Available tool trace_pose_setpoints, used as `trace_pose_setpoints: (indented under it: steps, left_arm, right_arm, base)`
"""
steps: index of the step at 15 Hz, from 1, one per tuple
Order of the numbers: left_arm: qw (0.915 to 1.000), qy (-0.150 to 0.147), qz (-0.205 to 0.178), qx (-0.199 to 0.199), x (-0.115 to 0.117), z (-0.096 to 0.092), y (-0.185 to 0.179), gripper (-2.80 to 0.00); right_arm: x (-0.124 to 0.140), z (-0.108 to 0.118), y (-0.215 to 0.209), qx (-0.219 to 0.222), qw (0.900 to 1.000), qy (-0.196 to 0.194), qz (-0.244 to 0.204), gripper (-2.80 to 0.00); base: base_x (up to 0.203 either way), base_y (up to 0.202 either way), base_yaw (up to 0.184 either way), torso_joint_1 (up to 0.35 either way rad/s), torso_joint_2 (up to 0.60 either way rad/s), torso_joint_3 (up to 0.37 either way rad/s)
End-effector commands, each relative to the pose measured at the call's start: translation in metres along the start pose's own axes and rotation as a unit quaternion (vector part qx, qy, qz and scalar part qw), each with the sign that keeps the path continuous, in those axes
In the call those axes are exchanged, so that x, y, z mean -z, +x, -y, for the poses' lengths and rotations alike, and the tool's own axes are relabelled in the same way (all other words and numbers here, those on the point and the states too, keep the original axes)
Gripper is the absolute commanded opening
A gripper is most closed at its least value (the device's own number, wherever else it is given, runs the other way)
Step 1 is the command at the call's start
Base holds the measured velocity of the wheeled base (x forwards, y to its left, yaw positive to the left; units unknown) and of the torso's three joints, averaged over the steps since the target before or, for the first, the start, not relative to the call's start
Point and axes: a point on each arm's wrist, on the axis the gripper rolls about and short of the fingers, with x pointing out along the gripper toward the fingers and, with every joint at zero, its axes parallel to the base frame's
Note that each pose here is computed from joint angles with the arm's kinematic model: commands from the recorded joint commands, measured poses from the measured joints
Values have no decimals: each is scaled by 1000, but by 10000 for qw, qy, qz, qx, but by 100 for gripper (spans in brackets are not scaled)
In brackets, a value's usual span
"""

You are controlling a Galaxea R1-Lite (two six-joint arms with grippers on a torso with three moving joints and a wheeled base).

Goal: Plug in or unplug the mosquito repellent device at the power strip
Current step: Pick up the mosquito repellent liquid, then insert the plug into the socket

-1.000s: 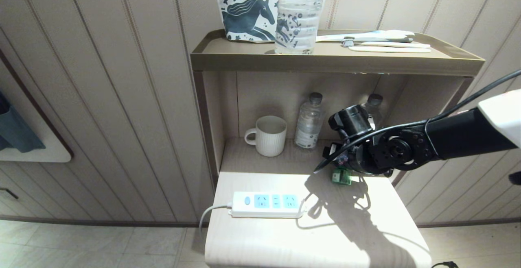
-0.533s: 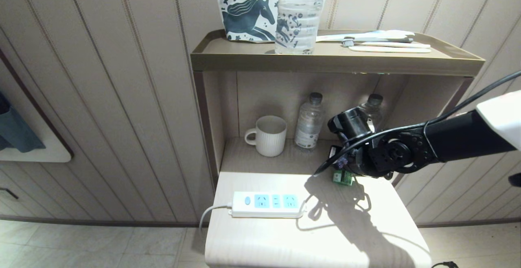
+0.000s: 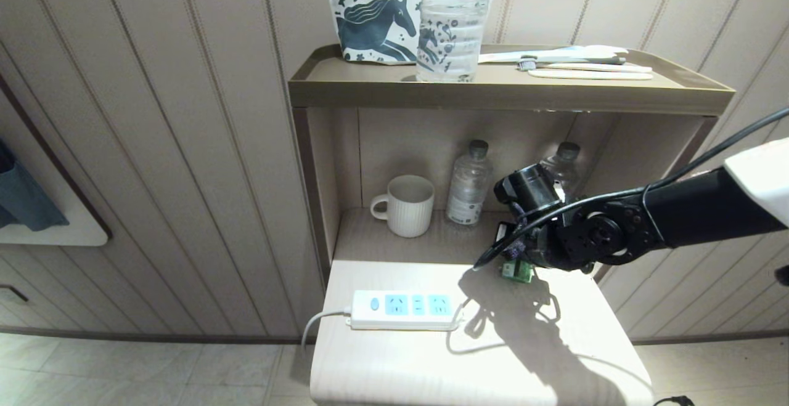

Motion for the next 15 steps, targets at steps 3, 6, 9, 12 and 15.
trace_pose_setpoints:
  steps: [3, 6, 9, 12, 15]
  left_arm:
    - [10000, 0, 0, -2, 0, 0, 0, -280]
    - [10000, 0, 16, -2, 0, 0, 0, -280]
    - [10000, -8, 23, -2, 0, 0, 0, -280]
    - [10000, -8, 31, -2, 0, 0, 0, -280]
    - [10000, -15, 23, -1, 0, 0, 0, -280]
  right_arm:
    - [-11, 2, -60, -390, 9989, -144, 194, -280]
    - [-12, 9, -95, -590, 9976, -311, 201, -280]
    - [-5, 14, -143, -868, 9917, -914, -260, -280]
    - [-19, 22, -180, -1538, 9763, -1117, -1037, -280]
    - [-39, 28, -203, -1919, 9532, -1243, -1977, -280]
  base:
    - [0, 0, 0, 0, 0, 0]
    - [0, 0, 0, 0, 0, 0]
    - [0, 0, 0, 0, 0, 0]
    - [0, 0, 0, 0, 0, 0]
    - [0, 0, 0, 0, 0, 0]
